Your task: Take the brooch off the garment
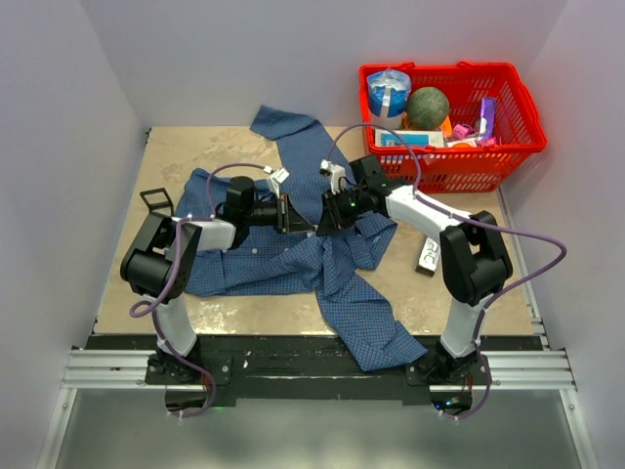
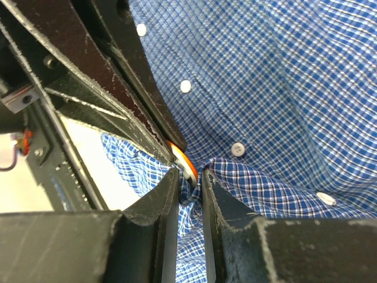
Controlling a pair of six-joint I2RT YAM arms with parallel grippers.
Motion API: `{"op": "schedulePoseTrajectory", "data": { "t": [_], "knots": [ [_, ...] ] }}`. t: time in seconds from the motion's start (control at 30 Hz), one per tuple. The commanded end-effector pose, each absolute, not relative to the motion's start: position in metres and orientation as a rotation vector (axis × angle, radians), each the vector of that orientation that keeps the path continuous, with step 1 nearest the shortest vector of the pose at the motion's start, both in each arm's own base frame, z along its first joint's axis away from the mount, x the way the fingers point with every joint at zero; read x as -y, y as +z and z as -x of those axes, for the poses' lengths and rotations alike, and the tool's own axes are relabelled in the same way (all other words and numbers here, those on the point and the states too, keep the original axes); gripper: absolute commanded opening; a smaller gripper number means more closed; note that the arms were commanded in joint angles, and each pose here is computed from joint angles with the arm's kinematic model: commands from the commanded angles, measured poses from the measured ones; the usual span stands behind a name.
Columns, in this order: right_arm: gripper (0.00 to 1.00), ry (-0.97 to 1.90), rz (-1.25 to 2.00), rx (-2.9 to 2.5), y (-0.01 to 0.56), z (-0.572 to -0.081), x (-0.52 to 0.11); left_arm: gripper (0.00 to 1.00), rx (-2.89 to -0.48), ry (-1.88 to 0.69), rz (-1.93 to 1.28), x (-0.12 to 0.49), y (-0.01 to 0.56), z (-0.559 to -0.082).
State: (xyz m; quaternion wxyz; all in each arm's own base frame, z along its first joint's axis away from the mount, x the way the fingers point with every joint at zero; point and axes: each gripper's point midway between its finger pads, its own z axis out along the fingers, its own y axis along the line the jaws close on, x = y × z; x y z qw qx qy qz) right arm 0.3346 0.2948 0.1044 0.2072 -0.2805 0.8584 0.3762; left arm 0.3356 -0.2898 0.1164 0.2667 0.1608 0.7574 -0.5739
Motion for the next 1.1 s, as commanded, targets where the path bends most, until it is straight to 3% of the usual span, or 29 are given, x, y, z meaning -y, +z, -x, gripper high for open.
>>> {"op": "schedulePoseTrajectory", "data": {
  "t": [0.0,0.4,0.6,0.83,1.07],
  "knots": [
    [0.19,0.845,0.705,-2.383,0.105,-0.365,-0.287,0.00,-1.945,-1.621,-0.511,0.300,0.145,-0.327],
    [0.20,0.529,0.740,-2.424,0.089,-0.366,-0.281,0.00,-1.933,-1.631,-0.499,0.310,0.146,-0.331],
    [0.25,0.680,0.677,-2.390,0.111,-0.357,-0.300,0.00,-1.937,-1.629,-0.485,0.315,0.144,-0.331],
    [0.30,0.571,0.767,-2.401,0.114,-0.344,-0.284,0.00,-1.927,-1.596,-0.507,0.318,0.145,-0.337],
    [0.35,0.772,0.772,-2.281,0.149,-0.333,-0.287,0.00,-1.905,-1.598,-0.555,0.317,0.148,-0.333]
  ]
}}
